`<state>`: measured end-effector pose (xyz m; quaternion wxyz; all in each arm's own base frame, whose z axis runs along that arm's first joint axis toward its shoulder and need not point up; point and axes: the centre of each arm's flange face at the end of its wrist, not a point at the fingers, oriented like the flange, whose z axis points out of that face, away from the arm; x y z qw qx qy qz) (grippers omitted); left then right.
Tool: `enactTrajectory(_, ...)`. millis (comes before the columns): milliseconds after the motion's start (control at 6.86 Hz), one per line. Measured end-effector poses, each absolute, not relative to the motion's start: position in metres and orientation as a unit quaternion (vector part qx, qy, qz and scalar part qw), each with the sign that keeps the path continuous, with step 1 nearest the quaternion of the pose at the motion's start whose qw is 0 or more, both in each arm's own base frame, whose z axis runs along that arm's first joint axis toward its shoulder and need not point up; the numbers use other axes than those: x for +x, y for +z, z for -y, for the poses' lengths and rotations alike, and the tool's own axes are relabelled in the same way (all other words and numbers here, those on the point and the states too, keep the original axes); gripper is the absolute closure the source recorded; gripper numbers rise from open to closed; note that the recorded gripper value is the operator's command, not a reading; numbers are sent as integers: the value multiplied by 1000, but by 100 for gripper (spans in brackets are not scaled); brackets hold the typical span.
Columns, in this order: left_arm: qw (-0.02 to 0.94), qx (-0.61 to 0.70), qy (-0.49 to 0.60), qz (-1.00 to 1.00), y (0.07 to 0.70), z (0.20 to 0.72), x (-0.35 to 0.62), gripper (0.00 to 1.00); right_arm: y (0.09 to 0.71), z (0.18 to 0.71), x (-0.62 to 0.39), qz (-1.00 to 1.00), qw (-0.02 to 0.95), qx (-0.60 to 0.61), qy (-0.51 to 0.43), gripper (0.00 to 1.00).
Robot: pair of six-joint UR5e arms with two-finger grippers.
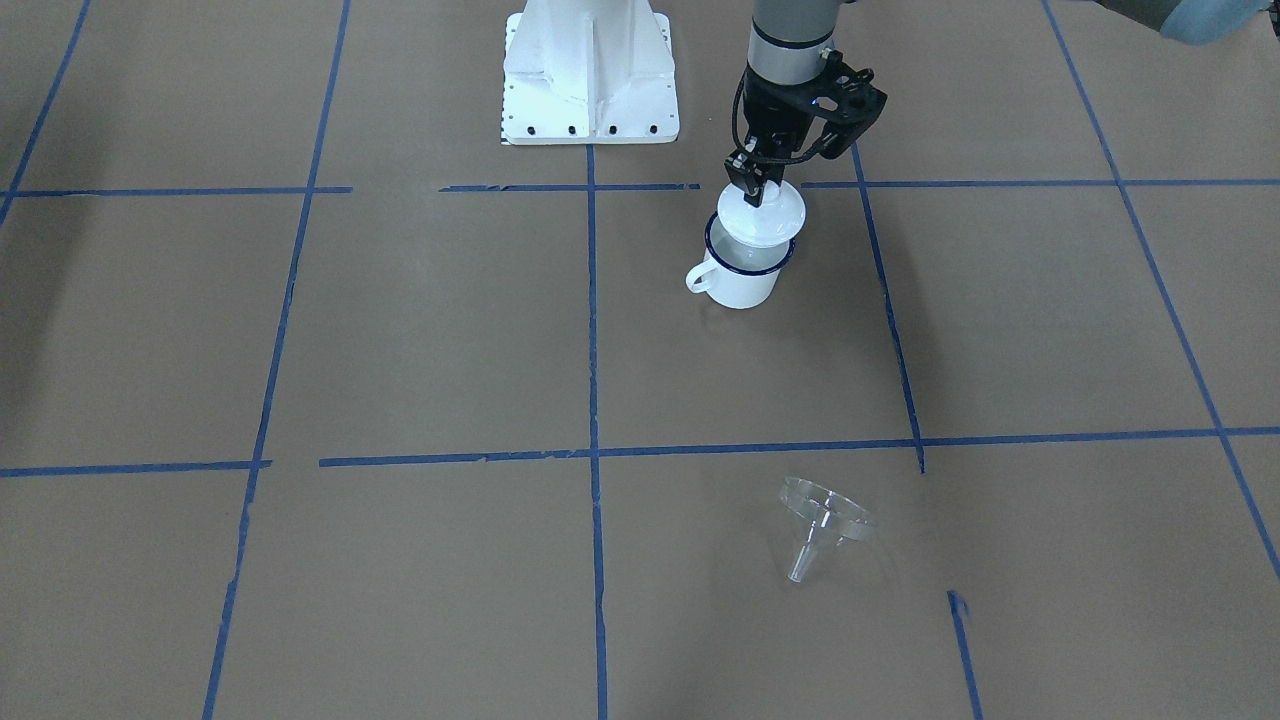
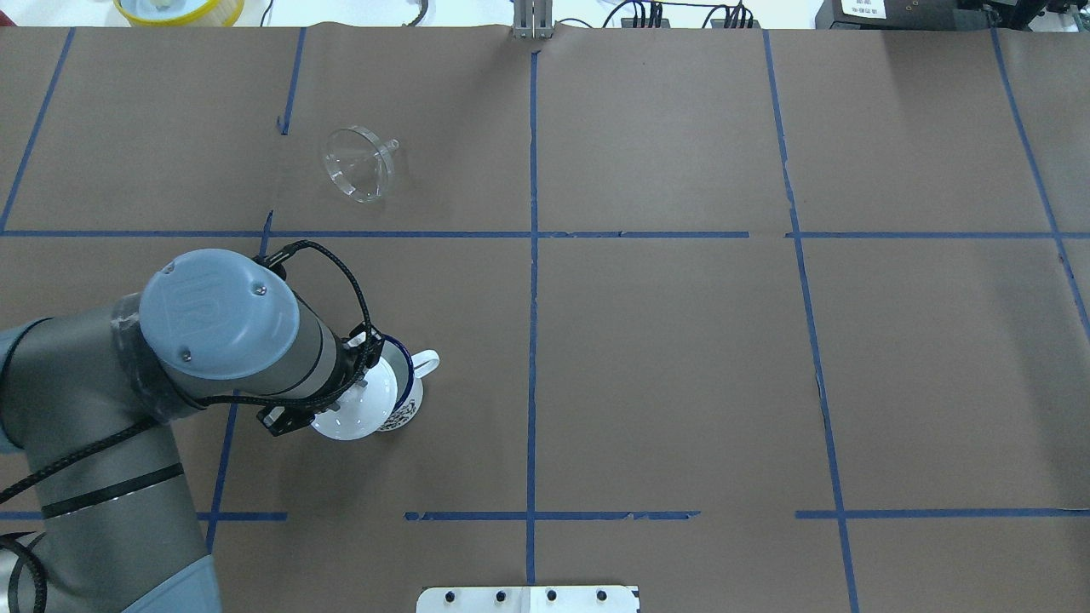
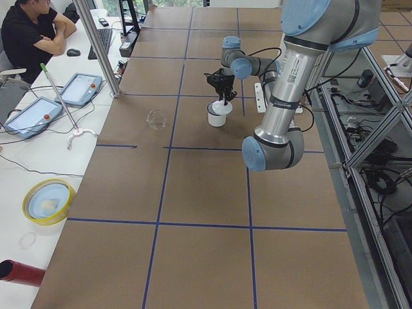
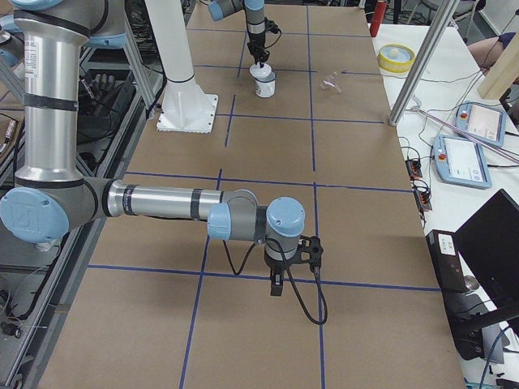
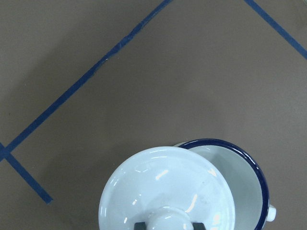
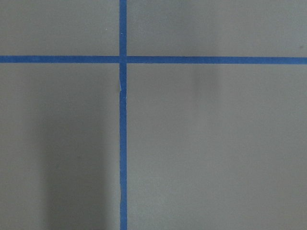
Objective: Remove funnel from cup
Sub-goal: 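Lift the white lid and carry it over the mug with the left gripper, then lower the lid onto the mug and open the left gripper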
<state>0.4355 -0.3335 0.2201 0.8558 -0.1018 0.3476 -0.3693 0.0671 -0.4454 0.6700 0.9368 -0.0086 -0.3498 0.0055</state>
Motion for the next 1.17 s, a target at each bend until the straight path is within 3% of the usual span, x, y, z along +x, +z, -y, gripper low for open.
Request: enactTrajectory(1167, 856, -87, -366, -355, 210, 353, 433, 100, 670, 445, 67, 350, 937, -9, 6, 0)
